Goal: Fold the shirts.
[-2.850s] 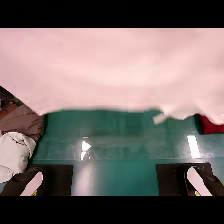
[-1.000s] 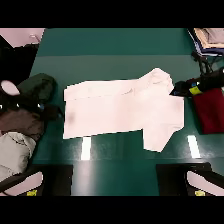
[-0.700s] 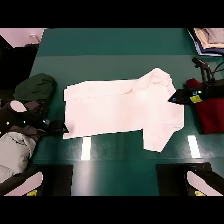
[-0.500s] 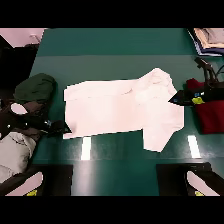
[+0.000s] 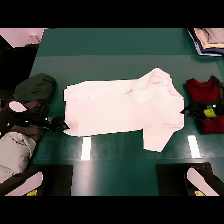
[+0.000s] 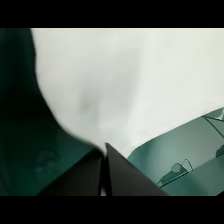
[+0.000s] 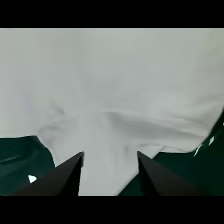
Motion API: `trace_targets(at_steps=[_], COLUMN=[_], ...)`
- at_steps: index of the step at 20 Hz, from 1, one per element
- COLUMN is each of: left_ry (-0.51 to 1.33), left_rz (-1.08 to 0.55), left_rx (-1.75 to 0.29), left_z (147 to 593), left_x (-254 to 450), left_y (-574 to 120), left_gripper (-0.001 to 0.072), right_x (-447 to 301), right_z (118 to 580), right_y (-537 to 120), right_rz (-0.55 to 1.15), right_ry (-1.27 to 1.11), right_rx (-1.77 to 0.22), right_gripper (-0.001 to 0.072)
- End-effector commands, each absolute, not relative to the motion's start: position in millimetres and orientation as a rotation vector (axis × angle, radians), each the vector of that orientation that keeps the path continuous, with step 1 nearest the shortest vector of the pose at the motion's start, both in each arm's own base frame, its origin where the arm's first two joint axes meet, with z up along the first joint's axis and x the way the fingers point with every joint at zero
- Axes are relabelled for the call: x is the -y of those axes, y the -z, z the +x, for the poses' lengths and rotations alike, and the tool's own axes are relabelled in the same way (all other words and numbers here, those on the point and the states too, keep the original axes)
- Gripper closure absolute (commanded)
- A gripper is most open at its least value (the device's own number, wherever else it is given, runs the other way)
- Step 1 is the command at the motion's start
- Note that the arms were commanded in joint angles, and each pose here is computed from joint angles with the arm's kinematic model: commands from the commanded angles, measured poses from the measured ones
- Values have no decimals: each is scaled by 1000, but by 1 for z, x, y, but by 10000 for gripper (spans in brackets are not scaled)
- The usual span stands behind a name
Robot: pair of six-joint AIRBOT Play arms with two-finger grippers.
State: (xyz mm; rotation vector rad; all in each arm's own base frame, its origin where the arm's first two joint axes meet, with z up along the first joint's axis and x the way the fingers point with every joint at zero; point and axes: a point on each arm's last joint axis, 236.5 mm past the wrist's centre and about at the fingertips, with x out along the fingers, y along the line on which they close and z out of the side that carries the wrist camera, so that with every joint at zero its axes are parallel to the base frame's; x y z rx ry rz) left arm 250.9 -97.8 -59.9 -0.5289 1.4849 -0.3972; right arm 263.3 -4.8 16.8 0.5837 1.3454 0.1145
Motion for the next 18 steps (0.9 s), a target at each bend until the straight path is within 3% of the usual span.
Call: trace_targets(at_steps=[1, 4, 10, 11, 14, 18], left_ry=[447, 451, 451, 452, 454, 462], left_rz=[-499, -489, -491, -492, -494, -474], left_rx=[-1440, -1410, -1409, -1411, -1418, -1337], left_z=[266, 276, 276, 276, 274, 300], left_x=[100, 99, 99, 99, 100, 97], left_y=[36, 27, 27, 27, 27, -7], left_gripper=[687, 687, 687, 687, 687, 687], right_x=[41, 50, 29, 24, 20, 28], right_z=[235, 224, 245, 251, 257, 282], right_y=[24, 49, 82, 84, 86, 34], right_rz=[760, 872, 894, 888, 831, 744], right_ry=[19, 59, -9, -24, -44, -76], right_rx=[-1373, -1415, -1472, -1469, -1453, -1300], right_gripper=[257, 262, 265, 301, 669, 696])
